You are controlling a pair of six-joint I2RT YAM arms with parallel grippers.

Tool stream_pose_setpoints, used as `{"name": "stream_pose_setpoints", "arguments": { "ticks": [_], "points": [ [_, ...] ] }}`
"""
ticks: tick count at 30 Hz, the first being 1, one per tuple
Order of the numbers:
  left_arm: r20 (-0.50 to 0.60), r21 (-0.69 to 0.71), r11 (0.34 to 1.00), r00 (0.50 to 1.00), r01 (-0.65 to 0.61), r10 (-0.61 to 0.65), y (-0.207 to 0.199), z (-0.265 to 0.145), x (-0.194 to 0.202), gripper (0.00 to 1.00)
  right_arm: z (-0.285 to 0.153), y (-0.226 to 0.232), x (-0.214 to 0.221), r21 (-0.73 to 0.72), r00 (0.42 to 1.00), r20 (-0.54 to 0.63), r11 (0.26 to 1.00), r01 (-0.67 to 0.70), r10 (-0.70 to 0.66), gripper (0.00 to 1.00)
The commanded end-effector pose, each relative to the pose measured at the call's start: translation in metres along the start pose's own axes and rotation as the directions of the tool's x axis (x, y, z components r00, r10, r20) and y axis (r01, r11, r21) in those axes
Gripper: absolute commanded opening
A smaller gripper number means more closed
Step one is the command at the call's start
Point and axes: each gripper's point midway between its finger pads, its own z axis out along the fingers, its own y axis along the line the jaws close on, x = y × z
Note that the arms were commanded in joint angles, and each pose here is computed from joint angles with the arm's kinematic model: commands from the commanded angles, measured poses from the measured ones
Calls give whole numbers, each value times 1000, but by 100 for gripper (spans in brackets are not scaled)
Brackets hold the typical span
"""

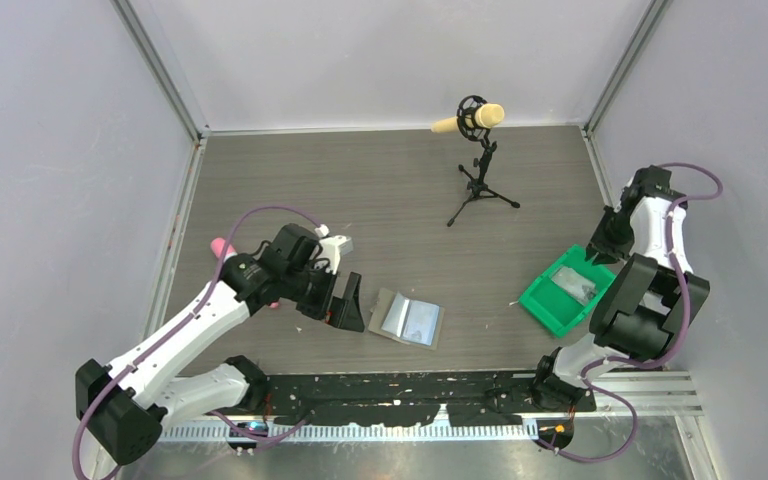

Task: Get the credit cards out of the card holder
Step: Place the credit card in the storage box, then remove the credit card from the card holder.

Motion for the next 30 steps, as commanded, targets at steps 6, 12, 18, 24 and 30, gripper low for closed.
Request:
{"name": "stream_pose_setpoints", "arguments": {
  "ticks": [6, 12, 18, 24, 30],
  "points": [
    [70, -6, 1000, 998, -7, 7, -7, -14, -9, 100, -38, -10, -24, 78, 994, 86, 994, -73, 67, 28],
    [79, 0, 1000, 997, 15, -15, -7, -13, -8, 100, -68, 10, -28, 26, 983, 170, 997, -74, 69, 29],
    [82, 20, 999, 996, 42, -44, -10, -10, -10, 100, -95, 59, -12, -44, 968, 253, 999, 12, 0, 29],
    [133, 93, 995, 990, 22, -34, -25, -14, -21, 100, -101, 133, 32, -210, 948, 312, 969, 132, -61, 30],
    [172, 133, 991, 983, 35, -58, -33, -10, -37, 94, -100, 200, 95, -384, 943, 325, 900, 206, -77, 30]
  ]
}}
